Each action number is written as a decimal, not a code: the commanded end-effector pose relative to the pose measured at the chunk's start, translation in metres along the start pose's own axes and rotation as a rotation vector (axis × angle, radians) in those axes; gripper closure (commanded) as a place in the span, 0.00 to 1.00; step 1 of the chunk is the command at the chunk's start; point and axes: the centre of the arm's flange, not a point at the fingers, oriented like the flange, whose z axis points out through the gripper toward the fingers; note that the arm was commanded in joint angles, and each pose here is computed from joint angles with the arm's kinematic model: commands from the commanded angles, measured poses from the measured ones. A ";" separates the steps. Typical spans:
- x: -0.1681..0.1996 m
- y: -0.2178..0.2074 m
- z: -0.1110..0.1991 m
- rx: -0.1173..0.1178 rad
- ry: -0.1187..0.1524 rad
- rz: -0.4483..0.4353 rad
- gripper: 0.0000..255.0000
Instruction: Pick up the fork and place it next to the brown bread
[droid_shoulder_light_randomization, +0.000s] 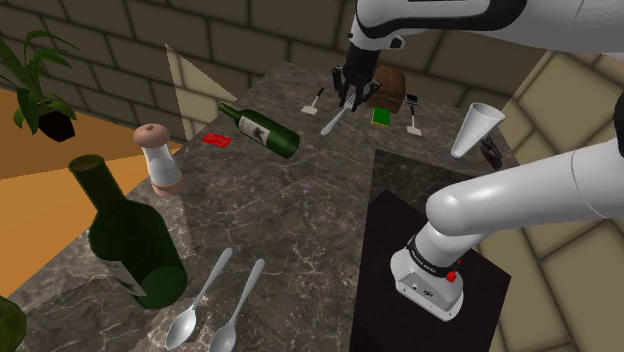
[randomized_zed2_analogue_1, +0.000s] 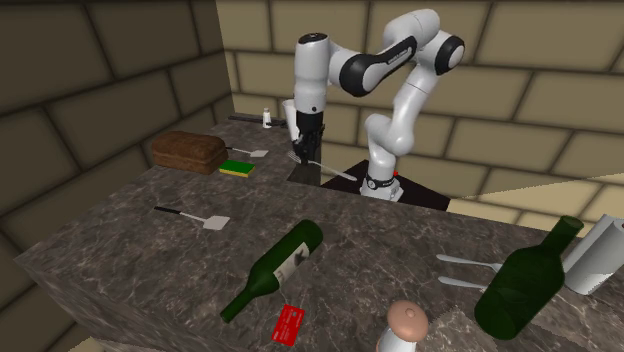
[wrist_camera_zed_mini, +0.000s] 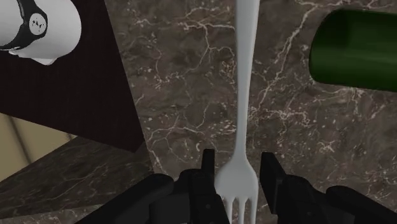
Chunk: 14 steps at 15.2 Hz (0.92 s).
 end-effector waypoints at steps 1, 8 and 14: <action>0.026 -0.004 -0.001 0.000 0.001 -0.001 1.00; 0.117 -0.018 0.003 0.000 0.001 -0.001 1.00; 0.195 -0.030 0.006 0.000 0.001 -0.001 1.00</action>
